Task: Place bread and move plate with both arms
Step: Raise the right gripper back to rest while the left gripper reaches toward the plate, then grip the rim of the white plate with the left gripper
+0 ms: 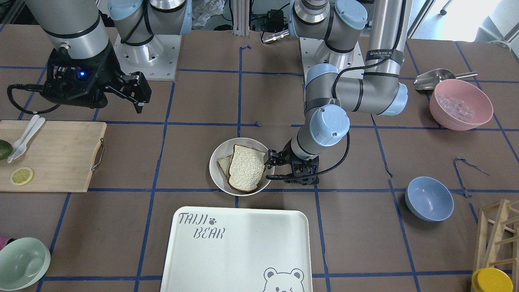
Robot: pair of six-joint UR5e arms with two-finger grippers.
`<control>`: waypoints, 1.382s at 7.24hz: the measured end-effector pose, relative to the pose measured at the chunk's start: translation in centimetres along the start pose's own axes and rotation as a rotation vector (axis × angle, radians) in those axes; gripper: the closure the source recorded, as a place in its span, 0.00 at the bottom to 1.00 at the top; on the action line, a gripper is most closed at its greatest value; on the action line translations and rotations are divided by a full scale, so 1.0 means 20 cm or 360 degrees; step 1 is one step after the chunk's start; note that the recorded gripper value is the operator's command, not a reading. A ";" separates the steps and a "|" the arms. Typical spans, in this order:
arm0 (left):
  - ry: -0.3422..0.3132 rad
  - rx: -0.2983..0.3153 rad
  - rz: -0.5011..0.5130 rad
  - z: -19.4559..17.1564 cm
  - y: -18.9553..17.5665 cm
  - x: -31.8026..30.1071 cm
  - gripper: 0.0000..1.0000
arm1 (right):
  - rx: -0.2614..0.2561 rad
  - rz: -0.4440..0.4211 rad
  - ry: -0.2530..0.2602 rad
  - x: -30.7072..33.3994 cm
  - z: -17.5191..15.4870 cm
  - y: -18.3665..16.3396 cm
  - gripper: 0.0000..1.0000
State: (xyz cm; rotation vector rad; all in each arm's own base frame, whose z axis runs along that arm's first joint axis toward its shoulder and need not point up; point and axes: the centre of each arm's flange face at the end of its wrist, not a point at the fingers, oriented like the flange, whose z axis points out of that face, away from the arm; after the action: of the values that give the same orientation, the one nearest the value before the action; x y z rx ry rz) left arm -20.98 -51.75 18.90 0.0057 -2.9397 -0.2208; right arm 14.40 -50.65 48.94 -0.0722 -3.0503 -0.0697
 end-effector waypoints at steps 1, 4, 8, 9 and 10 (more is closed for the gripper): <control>0.0001 -0.0007 -0.0002 0.03 -0.01 0.00 0.46 | -0.0034 -0.0002 -0.0009 0.00 0.00 0.02 0.00; 0.0003 -0.0009 0.0011 0.06 -0.01 0.00 0.91 | -0.0058 0.0004 -0.0030 -0.01 0.00 0.08 0.00; 0.0045 0.0013 0.0029 0.02 0.00 0.04 1.00 | 0.0028 0.0014 -0.0036 -0.02 0.06 0.08 0.00; 0.0072 0.0027 0.0031 0.00 0.00 0.04 1.00 | 0.0038 0.0016 -0.0037 -0.01 0.06 0.09 0.00; 0.0114 0.0040 0.0019 -0.03 -0.01 0.04 1.00 | 0.0045 0.0016 -0.0037 -0.01 0.05 0.09 0.00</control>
State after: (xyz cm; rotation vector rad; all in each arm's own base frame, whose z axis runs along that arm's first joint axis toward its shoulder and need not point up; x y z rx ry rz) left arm -21.59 -52.03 19.63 -0.0006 -2.8700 -0.1778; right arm 14.64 -48.73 47.98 -0.0874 -3.0731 -0.0254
